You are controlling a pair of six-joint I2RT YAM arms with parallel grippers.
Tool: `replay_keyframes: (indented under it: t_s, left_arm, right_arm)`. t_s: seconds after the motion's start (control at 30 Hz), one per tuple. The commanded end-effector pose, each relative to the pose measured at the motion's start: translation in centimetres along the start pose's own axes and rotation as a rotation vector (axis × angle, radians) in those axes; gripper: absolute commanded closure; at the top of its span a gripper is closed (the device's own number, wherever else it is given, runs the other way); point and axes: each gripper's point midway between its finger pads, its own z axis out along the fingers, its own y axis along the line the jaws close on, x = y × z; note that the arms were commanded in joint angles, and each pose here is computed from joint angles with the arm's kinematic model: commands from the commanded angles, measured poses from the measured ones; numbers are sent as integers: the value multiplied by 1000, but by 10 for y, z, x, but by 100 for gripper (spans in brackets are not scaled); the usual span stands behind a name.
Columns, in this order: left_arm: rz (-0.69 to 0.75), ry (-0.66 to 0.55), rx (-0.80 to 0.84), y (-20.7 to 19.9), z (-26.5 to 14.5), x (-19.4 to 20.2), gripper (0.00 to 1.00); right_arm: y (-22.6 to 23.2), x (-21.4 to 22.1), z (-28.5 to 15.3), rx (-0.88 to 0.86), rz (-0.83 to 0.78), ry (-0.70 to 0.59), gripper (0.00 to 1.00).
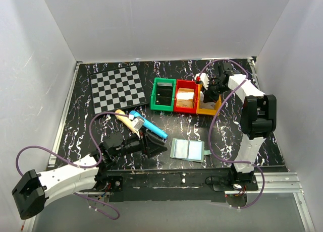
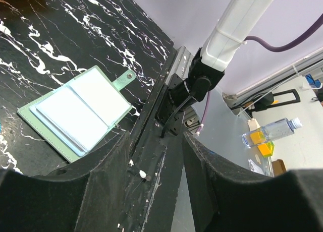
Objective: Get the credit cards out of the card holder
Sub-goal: Place the credit card in the storage box.
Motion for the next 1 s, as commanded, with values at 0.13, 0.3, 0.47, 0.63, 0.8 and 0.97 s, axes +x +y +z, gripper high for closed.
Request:
replay_keyframes:
  t_s: [0.13,0.3,0.47,0.63,0.8,0.97]
  left_arm:
    - [10,-9,-1,1,-3,-1,53]
    - [7,-9,0,1,-3,-1,53]
    - [5,-6,-2,1,-3,0,52]
    - [5,-5,-1,1,-3,0,51]
    - [4,-8,1,0,-4,0,50]
    - [3,-13,3,-1,-5,-1,50]
  right_arm:
    - [-13,-2,0,40,-32,36,99]
    - [-15,3,3,66,-18,64,99]
    - [-23,6,-1,124,3,91,97]
    - [-33,3,-8,187,19,98,89]
    - [-37,2,-12,218,32,96,70]
    - [-40,-5,-16,243,37,78,51]
